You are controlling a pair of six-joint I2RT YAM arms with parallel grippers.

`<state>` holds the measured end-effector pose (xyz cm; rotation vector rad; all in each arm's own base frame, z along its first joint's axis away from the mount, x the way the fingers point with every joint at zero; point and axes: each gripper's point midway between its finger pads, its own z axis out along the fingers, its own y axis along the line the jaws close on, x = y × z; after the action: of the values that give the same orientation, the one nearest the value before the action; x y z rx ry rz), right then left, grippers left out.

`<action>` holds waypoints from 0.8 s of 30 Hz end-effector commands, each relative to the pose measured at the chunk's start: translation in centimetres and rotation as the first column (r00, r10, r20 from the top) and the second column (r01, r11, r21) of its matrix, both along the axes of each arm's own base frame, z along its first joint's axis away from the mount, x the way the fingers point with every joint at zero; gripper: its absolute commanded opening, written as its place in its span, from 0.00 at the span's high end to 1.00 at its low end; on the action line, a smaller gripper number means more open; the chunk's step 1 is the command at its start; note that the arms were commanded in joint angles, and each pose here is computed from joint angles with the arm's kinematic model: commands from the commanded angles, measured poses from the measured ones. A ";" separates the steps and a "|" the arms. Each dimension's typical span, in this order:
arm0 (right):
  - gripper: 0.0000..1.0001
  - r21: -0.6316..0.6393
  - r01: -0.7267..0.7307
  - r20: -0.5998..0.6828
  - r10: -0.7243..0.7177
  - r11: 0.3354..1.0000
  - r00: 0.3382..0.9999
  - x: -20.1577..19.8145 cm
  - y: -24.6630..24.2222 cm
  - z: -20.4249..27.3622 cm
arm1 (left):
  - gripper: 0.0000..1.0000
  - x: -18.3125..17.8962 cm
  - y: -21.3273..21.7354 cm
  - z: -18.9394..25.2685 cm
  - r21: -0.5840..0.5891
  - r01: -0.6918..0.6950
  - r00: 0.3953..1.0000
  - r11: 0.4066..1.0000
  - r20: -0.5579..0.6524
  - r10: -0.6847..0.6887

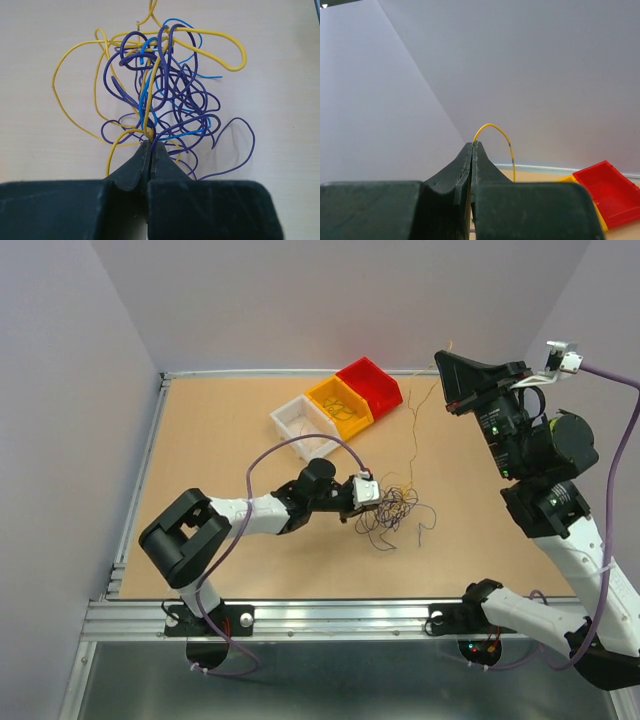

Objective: Untangle the cables

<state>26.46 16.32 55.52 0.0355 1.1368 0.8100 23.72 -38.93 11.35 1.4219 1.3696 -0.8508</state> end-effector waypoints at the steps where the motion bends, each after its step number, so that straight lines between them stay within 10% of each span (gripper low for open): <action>1: 0.99 0.035 0.028 0.068 -0.030 0.999 0.997 -0.7 -0.9 2.8 | 0.71 -0.1 -0.3 3.7 -0.069 0.009 0.997 0.998 0.080 -0.004; 6: 0.99 0.029 -0.003 0.083 0.001 1.000 0.997 -0.7 -0.1 3.6 | 0.26 0.5 1.7 7.5 -0.156 -0.058 0.986 0.986 0.147 0.081; 17: 0.99 0.026 -0.128 0.112 0.124 0.991 0.986 -1.6 2.0 4.9 | 0.14 2.0 1.9 18.8 -0.338 -0.074 0.976 0.938 0.171 0.138; 24: 1.00 0.041 -0.152 0.116 0.147 0.987 0.982 -1.1 2.6 5.8 | 0.17 5.9 -2.2 16.3 -0.283 -0.120 0.988 0.952 0.060 0.142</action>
<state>27.32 19.22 57.27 -0.0418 1.1364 0.8972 28.60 -39.49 28.15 1.1366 1.1632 -0.8024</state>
